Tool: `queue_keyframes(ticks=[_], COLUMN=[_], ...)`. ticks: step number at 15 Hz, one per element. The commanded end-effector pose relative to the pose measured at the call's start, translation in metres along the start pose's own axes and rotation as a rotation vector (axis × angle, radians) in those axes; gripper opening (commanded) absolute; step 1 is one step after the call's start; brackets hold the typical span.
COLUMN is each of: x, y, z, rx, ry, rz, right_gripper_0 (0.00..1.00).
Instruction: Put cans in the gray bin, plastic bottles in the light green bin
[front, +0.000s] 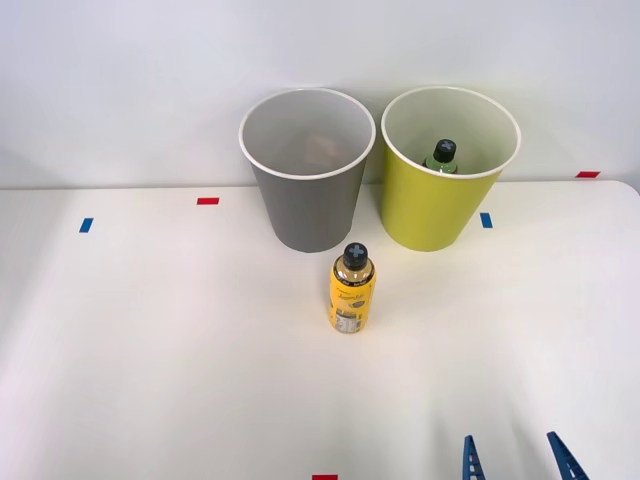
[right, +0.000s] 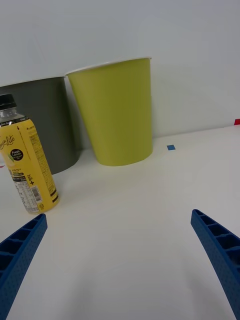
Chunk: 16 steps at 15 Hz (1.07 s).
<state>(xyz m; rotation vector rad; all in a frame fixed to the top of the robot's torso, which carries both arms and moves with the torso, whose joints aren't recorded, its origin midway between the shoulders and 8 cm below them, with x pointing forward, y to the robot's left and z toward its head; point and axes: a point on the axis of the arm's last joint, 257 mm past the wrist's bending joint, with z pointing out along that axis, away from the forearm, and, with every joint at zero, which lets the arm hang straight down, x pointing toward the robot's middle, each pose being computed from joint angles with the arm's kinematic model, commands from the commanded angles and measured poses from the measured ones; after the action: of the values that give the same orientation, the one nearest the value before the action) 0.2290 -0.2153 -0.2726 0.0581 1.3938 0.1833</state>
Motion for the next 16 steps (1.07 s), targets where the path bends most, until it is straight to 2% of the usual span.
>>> queue_keyframes(ticks=[1,3,5,10,16], x=[-0.009,-0.009,-0.007,-0.002,-0.006], y=[0.013,0.014,0.019,0.039,0.087], z=[0.004,0.009,0.016,0.061,0.121], rx=[-0.045,-0.042,-0.053,-0.163,-0.33], ry=[-0.019,-0.027,-0.027,-0.032,-0.053], rz=[-0.021,-0.116,-0.13,-0.083,-0.059], right_gripper_0=[1.0,1.0,1.0,1.0,1.0])
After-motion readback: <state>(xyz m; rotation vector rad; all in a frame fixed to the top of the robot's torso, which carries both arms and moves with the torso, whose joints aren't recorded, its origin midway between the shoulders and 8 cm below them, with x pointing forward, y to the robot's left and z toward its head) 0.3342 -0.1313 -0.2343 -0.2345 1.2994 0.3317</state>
